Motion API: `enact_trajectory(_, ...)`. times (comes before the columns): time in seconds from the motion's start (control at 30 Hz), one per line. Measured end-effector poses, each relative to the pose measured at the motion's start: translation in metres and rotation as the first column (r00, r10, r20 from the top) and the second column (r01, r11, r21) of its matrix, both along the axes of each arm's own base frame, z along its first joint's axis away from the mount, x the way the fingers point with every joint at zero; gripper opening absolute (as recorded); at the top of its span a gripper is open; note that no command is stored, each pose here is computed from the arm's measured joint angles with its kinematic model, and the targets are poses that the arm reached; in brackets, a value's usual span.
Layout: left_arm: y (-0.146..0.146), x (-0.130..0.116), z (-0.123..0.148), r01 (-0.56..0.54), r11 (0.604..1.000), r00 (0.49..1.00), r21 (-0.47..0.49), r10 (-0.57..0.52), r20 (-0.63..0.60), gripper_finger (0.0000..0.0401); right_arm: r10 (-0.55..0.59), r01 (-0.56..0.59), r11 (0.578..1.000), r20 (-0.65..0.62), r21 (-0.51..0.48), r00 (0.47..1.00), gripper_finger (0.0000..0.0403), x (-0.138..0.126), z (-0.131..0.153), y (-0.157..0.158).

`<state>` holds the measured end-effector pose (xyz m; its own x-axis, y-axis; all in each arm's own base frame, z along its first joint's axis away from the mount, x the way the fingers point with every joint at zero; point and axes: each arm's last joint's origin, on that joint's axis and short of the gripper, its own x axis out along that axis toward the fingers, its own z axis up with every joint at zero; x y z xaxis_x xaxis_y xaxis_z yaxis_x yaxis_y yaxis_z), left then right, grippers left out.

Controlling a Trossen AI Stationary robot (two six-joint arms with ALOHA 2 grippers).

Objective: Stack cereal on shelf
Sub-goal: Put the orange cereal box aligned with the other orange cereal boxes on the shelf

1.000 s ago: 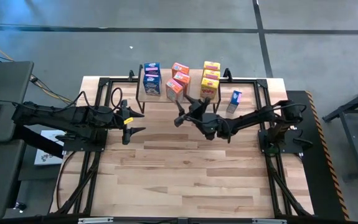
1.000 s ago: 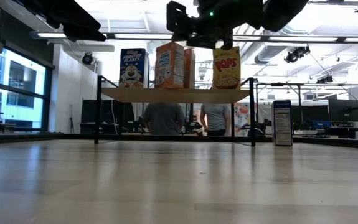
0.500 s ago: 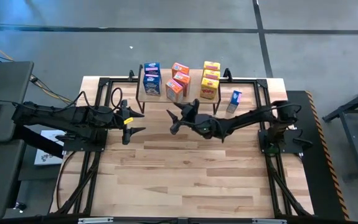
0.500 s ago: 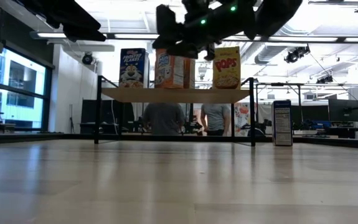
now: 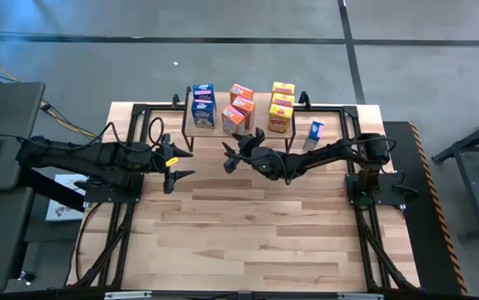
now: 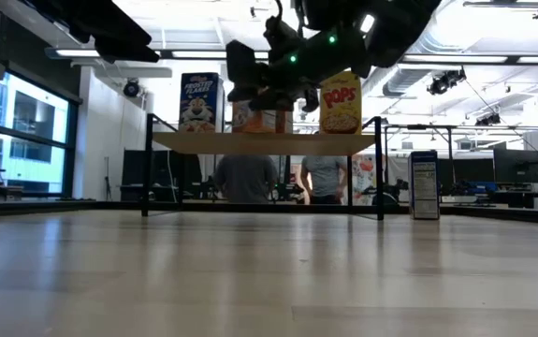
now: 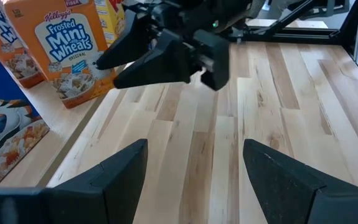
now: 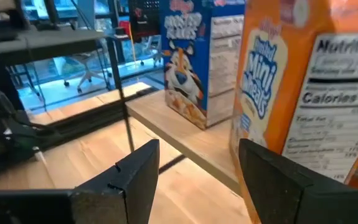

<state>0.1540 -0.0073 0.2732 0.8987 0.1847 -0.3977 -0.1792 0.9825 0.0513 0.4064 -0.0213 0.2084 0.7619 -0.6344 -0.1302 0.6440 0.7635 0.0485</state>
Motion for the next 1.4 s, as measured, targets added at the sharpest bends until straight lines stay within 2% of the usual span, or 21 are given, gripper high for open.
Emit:
enact_trajectory(0.43,0.0000,0.0000,0.0000,0.000,1.000,1.000,0.000,0.000,0.000,0.0257,-0.089,0.089,0.996,-0.008,-0.009,0.996,0.0213,-0.0020,-0.0008,-0.0092)
enact_trajectory(1.4,0.0000,0.0000,0.0000,0.000,1.000,1.000,0.000,0.000,0.000,0.0257,-0.223,0.223,0.975,0.009,-0.025,0.975,0.0213,-0.0048,-0.0001,-0.0002)
